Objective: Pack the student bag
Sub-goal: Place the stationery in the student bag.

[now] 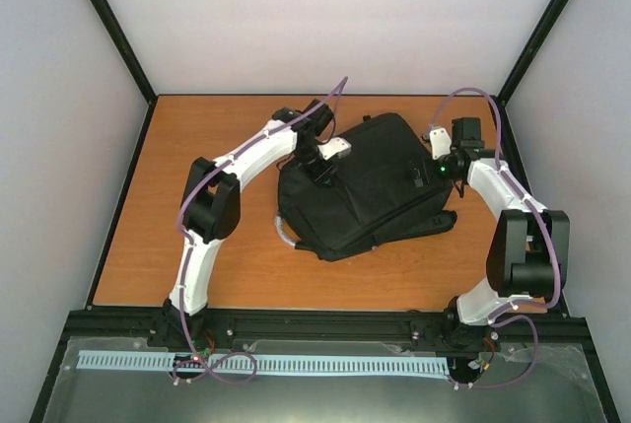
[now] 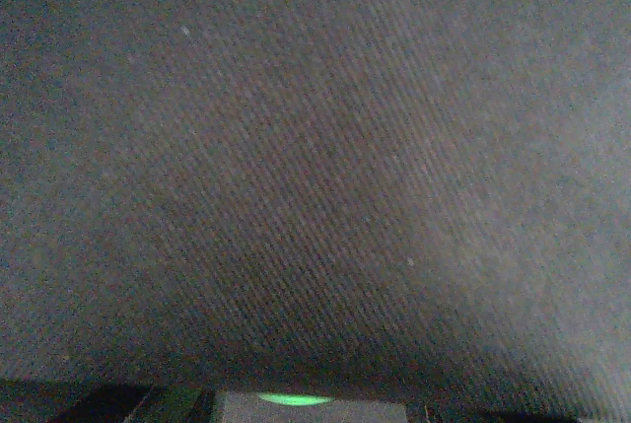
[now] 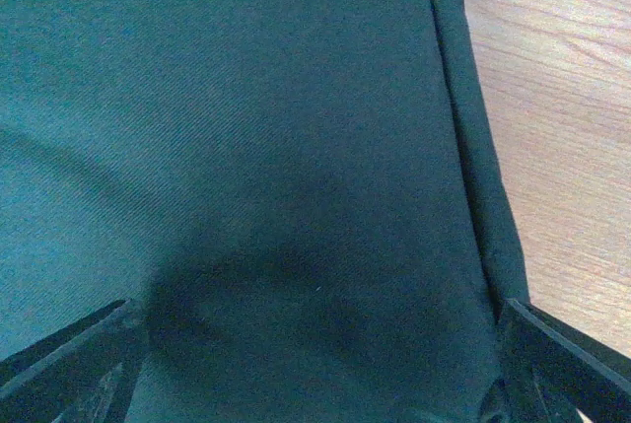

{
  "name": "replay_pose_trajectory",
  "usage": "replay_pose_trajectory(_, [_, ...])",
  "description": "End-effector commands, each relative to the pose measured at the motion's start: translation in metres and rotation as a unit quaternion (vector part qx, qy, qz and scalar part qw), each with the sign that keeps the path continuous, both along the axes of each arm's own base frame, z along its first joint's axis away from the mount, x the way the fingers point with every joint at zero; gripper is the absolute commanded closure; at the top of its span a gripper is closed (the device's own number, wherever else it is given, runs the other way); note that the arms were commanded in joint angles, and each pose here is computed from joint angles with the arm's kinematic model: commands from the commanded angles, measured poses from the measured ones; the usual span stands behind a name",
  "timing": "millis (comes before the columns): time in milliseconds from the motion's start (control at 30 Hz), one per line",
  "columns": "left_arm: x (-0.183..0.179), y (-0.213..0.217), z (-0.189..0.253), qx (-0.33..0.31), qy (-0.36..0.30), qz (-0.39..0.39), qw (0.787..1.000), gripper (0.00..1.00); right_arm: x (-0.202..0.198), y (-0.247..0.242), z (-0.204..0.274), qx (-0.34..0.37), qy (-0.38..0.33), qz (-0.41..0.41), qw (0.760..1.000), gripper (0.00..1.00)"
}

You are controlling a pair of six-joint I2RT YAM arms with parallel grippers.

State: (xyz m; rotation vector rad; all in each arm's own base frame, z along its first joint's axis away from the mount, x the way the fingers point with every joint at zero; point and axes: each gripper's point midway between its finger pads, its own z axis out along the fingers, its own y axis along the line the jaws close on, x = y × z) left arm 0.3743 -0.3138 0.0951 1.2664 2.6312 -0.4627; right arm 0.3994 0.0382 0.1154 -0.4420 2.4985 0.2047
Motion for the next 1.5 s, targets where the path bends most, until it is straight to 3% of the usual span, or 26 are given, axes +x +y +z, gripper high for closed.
replay_pose_trajectory(0, [0.002,0.0,0.025,-0.01,-0.034,0.02,0.999,0.48,-0.009,0.005,0.015,0.021,-0.015,0.005,1.0,0.02])
replay_pose_trajectory(200, [-0.001,0.03,0.05,0.027,-0.085,0.045,0.995,0.38,-0.024,0.008,0.023,0.026,-0.021,0.012,0.999,0.02])
replay_pose_trajectory(367, [-0.026,0.058,0.063,0.036,-0.088,0.049,0.994,0.38,-0.027,0.006,0.035,0.016,-0.03,0.019,0.999,0.01])
replay_pose_trajectory(533, [-0.054,0.089,0.071,0.03,-0.091,0.071,0.993,0.38,-0.017,0.004,0.077,-0.012,-0.065,0.049,0.997,0.01])
replay_pose_trajectory(733, [-0.036,0.132,0.071,-0.028,-0.033,0.209,0.977,0.36,0.002,0.018,0.127,0.013,-0.124,0.087,0.988,0.01])
replay_pose_trajectory(933, [-0.017,0.133,0.053,-0.136,0.082,0.244,0.957,0.32,0.005,0.031,0.143,0.04,-0.14,0.113,0.983,0.02])
replay_pose_trajectory(1133, [-0.019,0.108,0.042,-0.226,0.16,0.198,0.94,0.36,-0.009,0.045,0.127,0.09,-0.118,0.121,0.981,0.02])
replay_pose_trajectory(1300, [-0.021,0.111,0.014,-0.207,0.187,0.217,0.936,0.41,-0.019,0.045,0.119,0.093,-0.111,0.121,0.982,0.02])
replay_pose_trajectory(1467, [-0.029,0.104,0.012,-0.221,0.214,0.206,0.929,0.62,-0.022,0.048,0.115,0.105,-0.106,0.119,0.982,0.02])
